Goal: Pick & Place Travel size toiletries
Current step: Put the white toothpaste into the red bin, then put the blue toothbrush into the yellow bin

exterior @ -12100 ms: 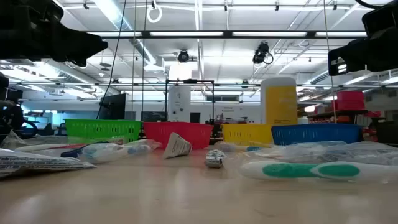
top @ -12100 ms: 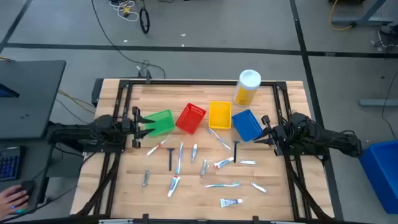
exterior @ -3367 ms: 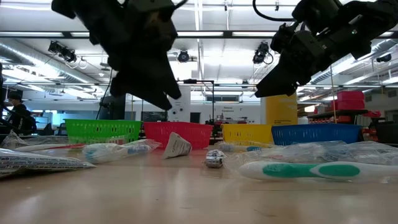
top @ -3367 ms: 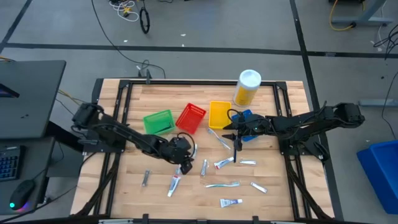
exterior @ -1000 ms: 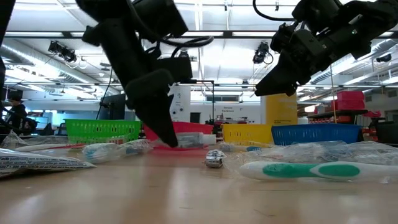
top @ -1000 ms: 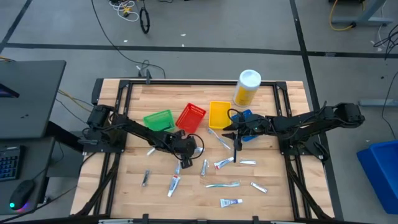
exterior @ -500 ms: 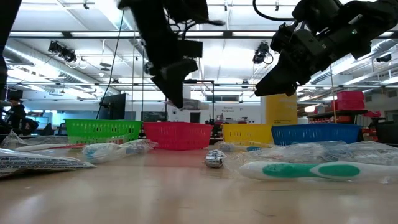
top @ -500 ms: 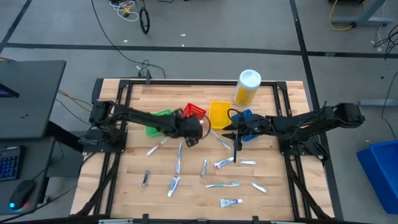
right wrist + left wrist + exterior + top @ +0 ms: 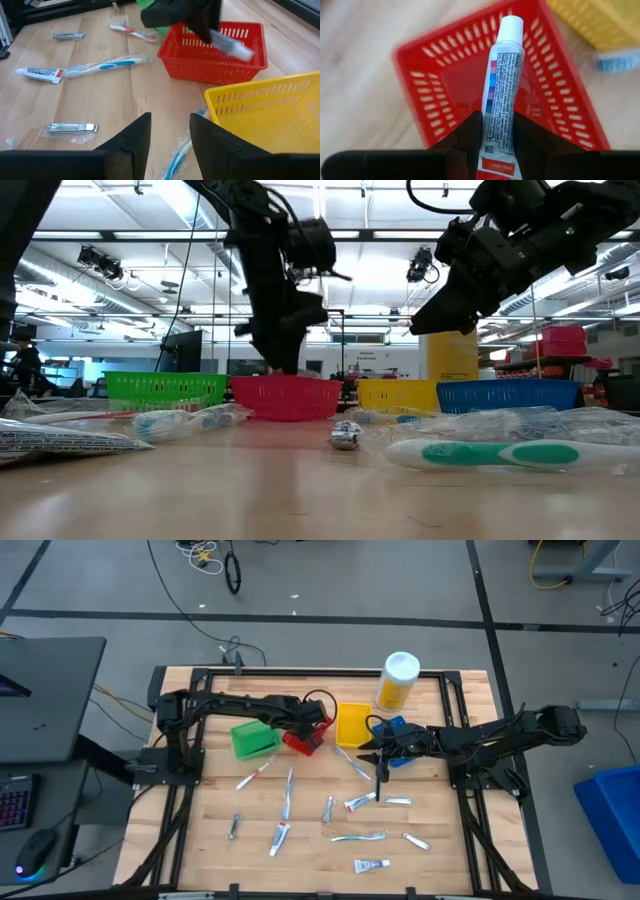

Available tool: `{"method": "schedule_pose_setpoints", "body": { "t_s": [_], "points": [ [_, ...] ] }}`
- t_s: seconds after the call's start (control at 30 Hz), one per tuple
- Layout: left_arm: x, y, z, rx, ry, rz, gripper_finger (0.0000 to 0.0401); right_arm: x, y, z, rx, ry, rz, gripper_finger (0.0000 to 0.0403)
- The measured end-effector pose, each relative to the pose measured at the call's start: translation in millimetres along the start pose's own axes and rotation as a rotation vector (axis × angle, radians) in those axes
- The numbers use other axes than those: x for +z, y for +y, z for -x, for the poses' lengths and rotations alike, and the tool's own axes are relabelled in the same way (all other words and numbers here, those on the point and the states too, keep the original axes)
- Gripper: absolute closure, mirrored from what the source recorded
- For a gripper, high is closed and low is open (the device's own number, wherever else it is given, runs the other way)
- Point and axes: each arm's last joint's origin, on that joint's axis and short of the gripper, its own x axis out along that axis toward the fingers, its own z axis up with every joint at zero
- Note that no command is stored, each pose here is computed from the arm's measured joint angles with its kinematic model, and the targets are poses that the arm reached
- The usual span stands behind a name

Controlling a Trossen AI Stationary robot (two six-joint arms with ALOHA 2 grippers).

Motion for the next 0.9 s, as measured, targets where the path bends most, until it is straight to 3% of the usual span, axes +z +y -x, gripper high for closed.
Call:
{"method": "schedule_pose_setpoints", "body": {
  "t_s": [0.17, 0.53, 0.9],
  "points": [
    [-2.5, -6.2, -9.6, -0.019, 0.02, -0.029, 0.029, -0.5, -0.1, -0.5, 0.0, 0.001, 0.0, 0.0262],
    [-0.3, -10.1, -12.0, -0.028, 0.001, -0.065, 0.0231, -7.0, -1.0, -7.1, -0.009, 0.048, 0.002, 0.0229],
    [14.0, -21.3, 20.9, -0.027, 0.029, -0.14, 0.0236, -9.3, -1.3, -9.8, -0.012, 0.063, 0.003, 0.0208]
  ]
}}
